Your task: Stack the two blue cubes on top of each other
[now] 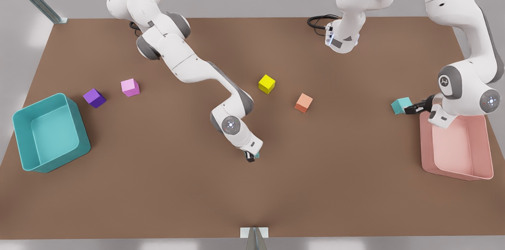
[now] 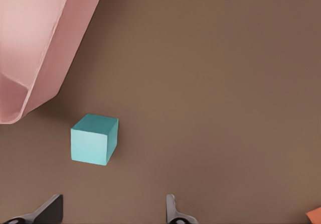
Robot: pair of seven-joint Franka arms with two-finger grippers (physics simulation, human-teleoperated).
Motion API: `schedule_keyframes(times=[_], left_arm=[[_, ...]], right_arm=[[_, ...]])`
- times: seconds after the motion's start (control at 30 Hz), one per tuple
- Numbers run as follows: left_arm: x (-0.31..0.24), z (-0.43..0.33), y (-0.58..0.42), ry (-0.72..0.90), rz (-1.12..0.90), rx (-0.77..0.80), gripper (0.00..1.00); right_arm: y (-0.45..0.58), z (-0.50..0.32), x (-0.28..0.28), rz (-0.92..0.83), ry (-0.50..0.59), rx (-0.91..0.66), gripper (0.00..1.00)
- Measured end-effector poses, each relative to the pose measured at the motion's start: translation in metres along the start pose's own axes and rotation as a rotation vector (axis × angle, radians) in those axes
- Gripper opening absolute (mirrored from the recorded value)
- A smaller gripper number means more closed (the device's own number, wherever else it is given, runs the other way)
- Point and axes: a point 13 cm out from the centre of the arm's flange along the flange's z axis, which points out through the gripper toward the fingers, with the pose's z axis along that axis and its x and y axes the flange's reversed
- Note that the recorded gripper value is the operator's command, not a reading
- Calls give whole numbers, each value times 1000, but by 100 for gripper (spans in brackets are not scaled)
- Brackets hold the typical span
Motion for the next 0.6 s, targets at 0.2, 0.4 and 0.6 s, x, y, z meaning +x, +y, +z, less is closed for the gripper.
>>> schedule_keyframes(times=[0.2,0.4,0.6], left_arm=[[4,79,60,-31,15,15,100],[10,120,80,-70,69,30,100],[12,137,78,-89,108,64,100]], right_arm=[[-15,-50,0,133,-9,12,100],[-56,-239,141,412,31,-51,100],[-33,-415,346,786,55,-82,100]])
